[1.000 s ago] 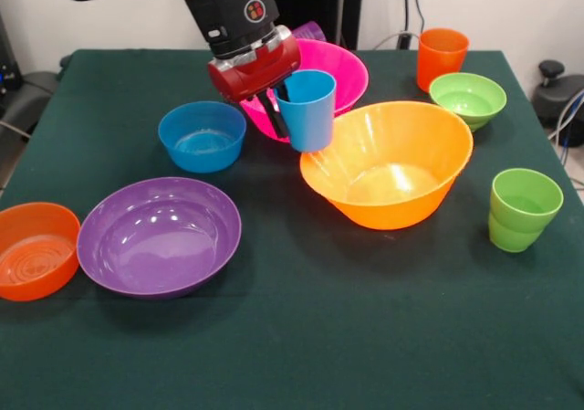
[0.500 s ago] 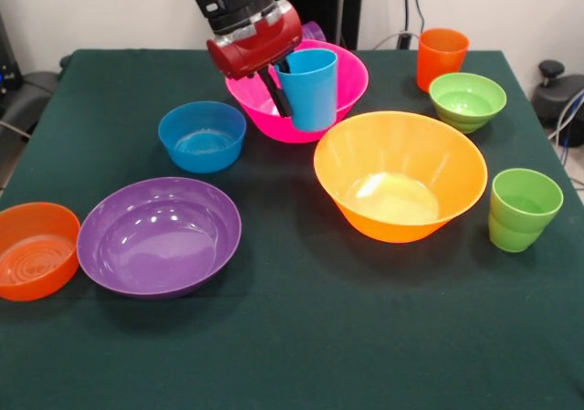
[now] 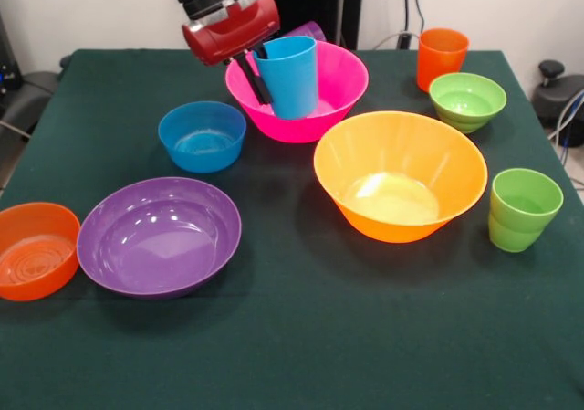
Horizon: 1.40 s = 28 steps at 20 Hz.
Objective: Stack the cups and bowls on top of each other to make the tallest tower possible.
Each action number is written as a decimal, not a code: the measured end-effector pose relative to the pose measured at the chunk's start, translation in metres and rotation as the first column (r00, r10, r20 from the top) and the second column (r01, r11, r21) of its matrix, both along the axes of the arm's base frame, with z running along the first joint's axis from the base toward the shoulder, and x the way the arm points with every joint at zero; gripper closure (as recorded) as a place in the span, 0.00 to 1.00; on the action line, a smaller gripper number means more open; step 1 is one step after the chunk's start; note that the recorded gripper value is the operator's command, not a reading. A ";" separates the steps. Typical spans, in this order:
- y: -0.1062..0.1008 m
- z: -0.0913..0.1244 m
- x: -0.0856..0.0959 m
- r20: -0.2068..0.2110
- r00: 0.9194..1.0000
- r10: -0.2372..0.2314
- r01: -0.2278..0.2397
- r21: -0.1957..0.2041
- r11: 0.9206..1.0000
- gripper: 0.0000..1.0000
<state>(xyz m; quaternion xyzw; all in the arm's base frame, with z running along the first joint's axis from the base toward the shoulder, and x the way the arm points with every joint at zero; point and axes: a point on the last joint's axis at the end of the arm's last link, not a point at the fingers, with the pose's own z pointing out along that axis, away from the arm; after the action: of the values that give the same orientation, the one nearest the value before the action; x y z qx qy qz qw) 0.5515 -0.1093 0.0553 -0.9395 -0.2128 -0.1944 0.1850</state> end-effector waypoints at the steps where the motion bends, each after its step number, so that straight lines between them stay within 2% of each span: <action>1: -0.005 0.001 -0.003 0.001 1.000 -0.008 0.008 0.003 1.000 1.00; 7: -0.008 0.001 -0.007 -0.001 1.000 -0.012 0.012 0.005 1.000 1.00; 14: -0.003 0.002 -0.016 -0.012 1.000 0.006 -0.006 0.001 1.000 1.00; 20: -0.001 -0.004 -0.022 -0.038 0.999 0.013 -0.013 -0.015 1.000 1.00; 28: 0.001 -0.011 -0.027 -0.053 0.999 0.009 -0.009 -0.001 1.000 1.00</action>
<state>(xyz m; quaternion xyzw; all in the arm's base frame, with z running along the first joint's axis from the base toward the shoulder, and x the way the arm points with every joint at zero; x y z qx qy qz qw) 0.5246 -0.1080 0.0447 -0.9435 -0.2121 -0.1683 0.1908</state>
